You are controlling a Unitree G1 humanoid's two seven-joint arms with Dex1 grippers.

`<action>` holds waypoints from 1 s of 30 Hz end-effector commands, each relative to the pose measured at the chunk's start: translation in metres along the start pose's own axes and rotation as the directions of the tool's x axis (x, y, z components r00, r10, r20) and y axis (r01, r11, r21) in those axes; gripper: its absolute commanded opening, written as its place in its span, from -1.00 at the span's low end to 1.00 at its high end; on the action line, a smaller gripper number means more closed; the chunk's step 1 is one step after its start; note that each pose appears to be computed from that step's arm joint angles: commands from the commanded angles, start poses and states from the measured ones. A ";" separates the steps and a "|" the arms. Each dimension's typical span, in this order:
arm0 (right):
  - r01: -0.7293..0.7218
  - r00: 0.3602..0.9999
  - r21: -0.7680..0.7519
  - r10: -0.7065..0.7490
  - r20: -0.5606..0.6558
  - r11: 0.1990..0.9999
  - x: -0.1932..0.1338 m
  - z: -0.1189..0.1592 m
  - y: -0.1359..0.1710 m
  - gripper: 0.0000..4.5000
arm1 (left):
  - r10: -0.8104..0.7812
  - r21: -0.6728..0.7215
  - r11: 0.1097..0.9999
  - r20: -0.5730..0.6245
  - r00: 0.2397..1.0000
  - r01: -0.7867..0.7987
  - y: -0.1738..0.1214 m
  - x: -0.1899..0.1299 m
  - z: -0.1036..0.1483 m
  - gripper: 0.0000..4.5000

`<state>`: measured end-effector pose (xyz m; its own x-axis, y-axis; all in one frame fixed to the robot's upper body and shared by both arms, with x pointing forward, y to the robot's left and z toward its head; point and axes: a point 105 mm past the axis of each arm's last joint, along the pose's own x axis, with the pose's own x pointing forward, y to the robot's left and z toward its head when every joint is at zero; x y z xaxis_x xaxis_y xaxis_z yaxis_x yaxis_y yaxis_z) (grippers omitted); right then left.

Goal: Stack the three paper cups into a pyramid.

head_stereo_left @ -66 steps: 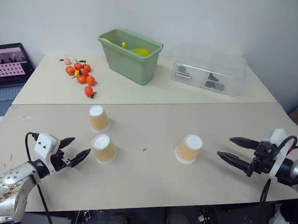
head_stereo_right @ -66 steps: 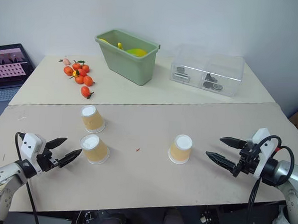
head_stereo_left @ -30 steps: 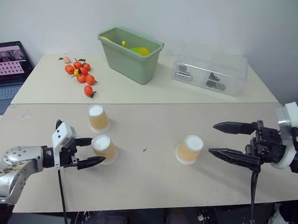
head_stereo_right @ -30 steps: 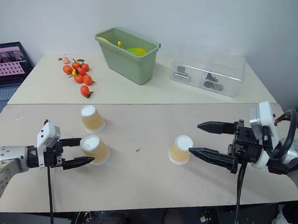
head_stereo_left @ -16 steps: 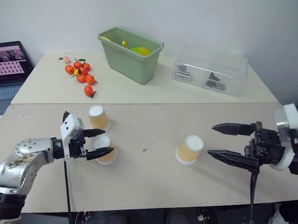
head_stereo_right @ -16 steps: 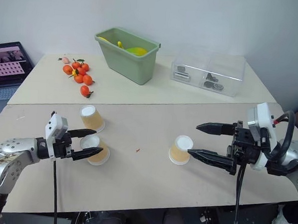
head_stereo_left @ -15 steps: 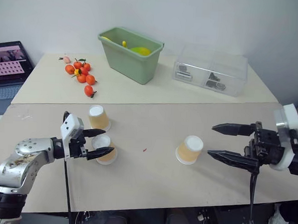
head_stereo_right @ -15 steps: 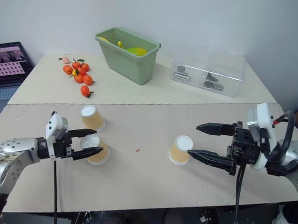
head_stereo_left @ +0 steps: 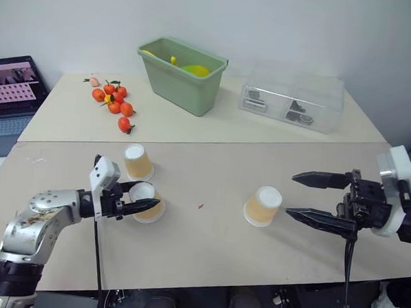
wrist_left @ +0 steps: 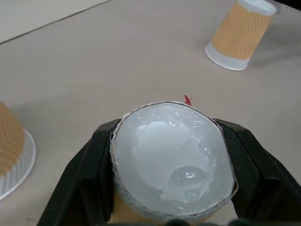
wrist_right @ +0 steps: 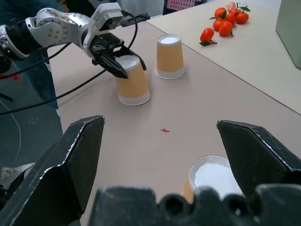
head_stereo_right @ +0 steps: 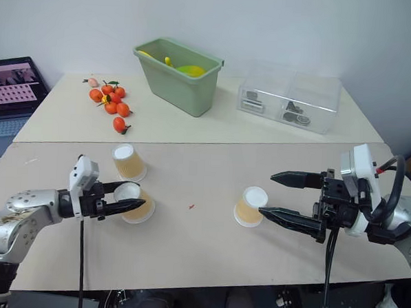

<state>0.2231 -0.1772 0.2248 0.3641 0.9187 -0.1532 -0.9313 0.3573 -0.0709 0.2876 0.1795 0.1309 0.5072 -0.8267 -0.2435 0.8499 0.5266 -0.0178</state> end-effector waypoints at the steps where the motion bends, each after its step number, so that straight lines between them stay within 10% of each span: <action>1: 0.014 1.000 -0.055 -0.013 0.020 0.998 -0.002 0.008 -0.001 1.00 | -0.055 0.063 0.997 0.034 0.998 0.052 -0.006 0.020 0.017 0.14; 29: 0.059 0.998 -0.066 -0.057 0.042 0.996 -0.002 0.006 0.002 1.00 | -0.302 0.149 0.946 0.073 0.951 0.289 -0.019 0.132 0.054 0.14; 30: 0.061 0.997 -0.067 -0.058 0.044 0.996 -0.002 0.006 0.002 1.00 | -0.302 0.147 0.946 0.079 0.950 0.289 -0.019 0.134 0.055 0.37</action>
<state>0.2237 -0.1787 0.2183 0.4123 0.9005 -0.1382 -0.9110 0.4059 -0.0731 0.3443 0.0533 0.1396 0.2436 -0.9544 -0.1725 0.9690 0.2469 0.0021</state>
